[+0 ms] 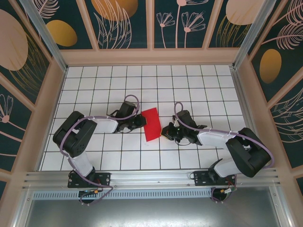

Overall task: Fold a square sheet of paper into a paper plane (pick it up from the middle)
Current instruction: Third fold the triangle at the center of the table.

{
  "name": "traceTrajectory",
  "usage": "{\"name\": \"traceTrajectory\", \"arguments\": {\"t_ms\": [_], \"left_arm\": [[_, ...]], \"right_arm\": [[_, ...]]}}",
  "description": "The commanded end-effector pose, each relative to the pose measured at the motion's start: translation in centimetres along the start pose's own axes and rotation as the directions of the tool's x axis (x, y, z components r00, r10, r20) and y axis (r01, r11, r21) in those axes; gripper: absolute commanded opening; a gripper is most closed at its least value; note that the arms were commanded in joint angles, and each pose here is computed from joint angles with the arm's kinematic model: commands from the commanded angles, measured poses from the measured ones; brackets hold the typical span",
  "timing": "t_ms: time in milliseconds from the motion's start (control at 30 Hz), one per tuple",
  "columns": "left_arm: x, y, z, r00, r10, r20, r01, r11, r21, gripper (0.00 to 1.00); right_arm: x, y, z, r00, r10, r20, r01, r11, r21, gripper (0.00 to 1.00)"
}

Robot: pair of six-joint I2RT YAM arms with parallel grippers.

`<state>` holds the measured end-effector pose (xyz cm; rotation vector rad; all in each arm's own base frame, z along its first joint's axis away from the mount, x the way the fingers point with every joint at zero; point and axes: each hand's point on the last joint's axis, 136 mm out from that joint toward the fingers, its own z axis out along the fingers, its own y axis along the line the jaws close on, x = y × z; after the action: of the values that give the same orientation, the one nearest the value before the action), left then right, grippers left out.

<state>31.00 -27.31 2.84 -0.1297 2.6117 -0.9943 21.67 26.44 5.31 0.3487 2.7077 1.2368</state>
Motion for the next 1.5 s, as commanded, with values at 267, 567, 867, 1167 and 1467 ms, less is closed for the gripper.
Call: {"name": "traceTrajectory", "arguments": {"t_ms": [267,567,867,1167,1467], "left_arm": [[-1.9,-3.2,-1.3,0.996,0.061,0.070,-0.068,0.993,0.096,0.17],[-0.8,-0.3,1.1,1.000,0.029,-0.002,-0.029,1.000,-0.001,0.14],[0.0,2.1,2.0,0.999,0.015,-0.037,-0.018,0.995,-0.098,0.12],[-1.7,-1.2,0.5,0.998,0.058,0.006,-0.058,0.998,-0.018,0.14],[-4.9,-1.9,-1.8,0.990,0.030,0.139,-0.020,0.997,-0.077,0.28]], "right_arm": [[-0.4,0.6,0.6,1.000,0.017,0.000,-0.017,0.999,0.029,0.03],[-0.5,0.7,1.3,1.000,0.006,-0.021,-0.005,0.998,0.063,0.03],[-1.1,3.4,2.9,0.998,-0.033,-0.047,0.033,0.999,-0.003,0.03],[-2.1,5.2,4.5,0.998,-0.058,-0.038,0.056,0.997,-0.053,0.02],[-2.2,4.6,6.0,0.997,-0.052,-0.062,0.048,0.998,-0.051,0.02]]}}
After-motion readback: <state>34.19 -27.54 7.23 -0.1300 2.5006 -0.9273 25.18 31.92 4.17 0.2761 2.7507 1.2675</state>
